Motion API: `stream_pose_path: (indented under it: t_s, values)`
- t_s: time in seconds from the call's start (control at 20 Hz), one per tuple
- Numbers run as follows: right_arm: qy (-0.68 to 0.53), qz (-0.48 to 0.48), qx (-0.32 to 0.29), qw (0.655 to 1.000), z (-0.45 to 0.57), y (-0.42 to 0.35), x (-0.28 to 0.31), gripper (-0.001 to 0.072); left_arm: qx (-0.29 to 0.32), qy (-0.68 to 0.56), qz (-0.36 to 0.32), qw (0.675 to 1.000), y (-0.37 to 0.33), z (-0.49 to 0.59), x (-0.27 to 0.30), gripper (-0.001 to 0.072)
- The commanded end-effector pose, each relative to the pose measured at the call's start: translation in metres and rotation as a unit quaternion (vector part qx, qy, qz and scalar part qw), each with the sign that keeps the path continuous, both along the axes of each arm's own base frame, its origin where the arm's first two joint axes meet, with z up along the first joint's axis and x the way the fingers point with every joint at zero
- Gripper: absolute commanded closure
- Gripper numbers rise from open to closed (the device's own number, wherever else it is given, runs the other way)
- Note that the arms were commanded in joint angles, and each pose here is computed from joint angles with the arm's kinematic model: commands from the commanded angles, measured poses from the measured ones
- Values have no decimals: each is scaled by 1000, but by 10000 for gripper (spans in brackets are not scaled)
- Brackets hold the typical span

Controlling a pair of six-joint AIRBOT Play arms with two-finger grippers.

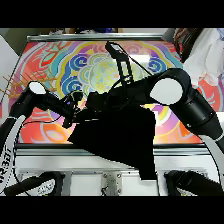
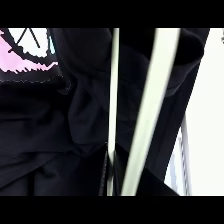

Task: Fold the clothes and pants, and hang the long-sleeved shirts on hangers.

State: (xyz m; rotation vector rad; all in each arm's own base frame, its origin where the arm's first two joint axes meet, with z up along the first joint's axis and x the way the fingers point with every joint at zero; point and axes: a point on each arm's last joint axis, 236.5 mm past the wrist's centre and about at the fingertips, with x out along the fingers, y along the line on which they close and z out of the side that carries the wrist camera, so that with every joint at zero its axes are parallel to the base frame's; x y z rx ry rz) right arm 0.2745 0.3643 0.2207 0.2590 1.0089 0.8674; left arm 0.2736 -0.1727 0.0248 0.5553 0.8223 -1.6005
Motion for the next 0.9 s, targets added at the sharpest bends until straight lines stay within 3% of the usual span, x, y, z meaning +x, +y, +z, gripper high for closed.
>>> stream_pose_path:
  t_s: [0.0, 0.3, 0.55, 0.85]
  values:
    - [5, 14, -4, 1000, 1, -3, -7, 49, 1, 0, 1, 1000, 0, 0, 0, 689]
    - [-56, 53, 3, 997, 23, -14, -14, 51, 0, 3, -2, 1000, 0, 0, -2, 689]
    - [-72, 92, -30, 993, 34, -92, -18, 51, 0, 4, -3, 1000, 0, 1, -2, 689]
    - [-124, 69, 83, 986, 48, -163, 2, 53, -1, 10, -8, 1000, 1, 1, -6, 689]
